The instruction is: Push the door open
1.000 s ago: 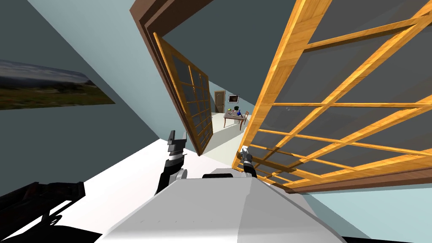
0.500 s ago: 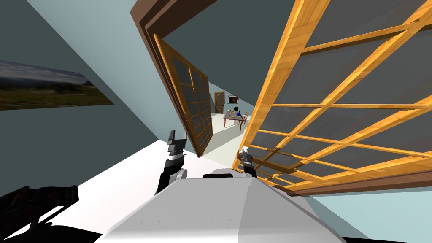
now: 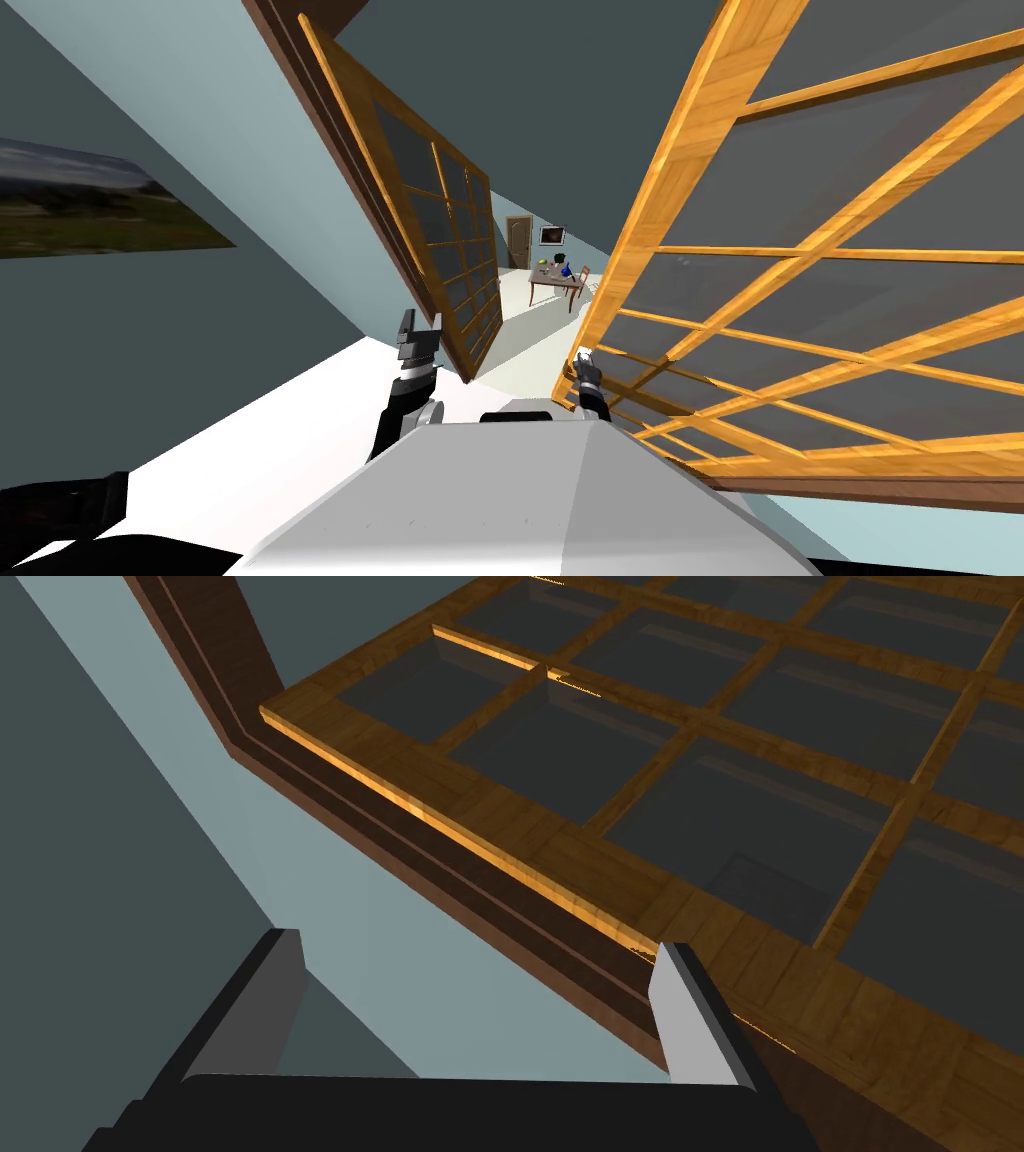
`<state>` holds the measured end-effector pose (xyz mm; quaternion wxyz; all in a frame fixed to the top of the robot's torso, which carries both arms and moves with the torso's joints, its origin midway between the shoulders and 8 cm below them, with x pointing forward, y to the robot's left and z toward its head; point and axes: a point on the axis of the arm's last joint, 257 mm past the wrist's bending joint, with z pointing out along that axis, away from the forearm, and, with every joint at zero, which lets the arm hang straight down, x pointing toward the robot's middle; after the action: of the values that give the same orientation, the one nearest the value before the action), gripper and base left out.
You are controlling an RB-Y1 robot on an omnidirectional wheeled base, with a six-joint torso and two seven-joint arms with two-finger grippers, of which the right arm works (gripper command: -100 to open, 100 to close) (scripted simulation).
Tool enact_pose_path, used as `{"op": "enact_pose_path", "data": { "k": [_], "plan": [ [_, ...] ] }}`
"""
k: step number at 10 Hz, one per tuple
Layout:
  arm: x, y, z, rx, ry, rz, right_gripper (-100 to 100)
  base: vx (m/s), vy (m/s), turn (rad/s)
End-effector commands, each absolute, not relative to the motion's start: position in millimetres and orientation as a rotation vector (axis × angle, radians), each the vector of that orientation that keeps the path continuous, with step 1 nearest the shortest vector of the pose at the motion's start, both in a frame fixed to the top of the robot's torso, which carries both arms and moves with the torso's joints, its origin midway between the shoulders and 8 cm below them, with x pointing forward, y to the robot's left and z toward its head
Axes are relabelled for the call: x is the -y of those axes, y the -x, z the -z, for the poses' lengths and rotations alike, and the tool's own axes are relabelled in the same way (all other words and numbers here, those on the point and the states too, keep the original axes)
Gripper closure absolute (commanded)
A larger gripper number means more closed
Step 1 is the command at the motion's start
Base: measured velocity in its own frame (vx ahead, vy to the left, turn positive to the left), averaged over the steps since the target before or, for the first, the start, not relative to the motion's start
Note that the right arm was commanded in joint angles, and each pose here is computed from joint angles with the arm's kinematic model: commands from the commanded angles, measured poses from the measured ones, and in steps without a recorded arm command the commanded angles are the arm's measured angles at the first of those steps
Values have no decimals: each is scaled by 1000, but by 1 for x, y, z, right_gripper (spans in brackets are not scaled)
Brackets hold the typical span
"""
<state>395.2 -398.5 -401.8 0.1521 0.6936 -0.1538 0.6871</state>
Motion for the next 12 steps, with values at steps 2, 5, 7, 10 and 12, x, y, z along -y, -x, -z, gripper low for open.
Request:
{"op": "enact_pose_path", "data": {
  "k": [2,5,7,10,12],
  "plan": [
    [417,-392,397,474,-1951,-1955,100,213,-12,-47],
    [433,-386,397,515,-1921,-1926,100,184,-26,-46],
    [443,-381,397,544,-1901,-1906,100,195,-36,-51],
    [459,-374,397,585,-1871,-1875,100,219,-26,-52],
    [469,-369,397,611,-1852,-1856,100,186,-28,-44]
  ]
}}
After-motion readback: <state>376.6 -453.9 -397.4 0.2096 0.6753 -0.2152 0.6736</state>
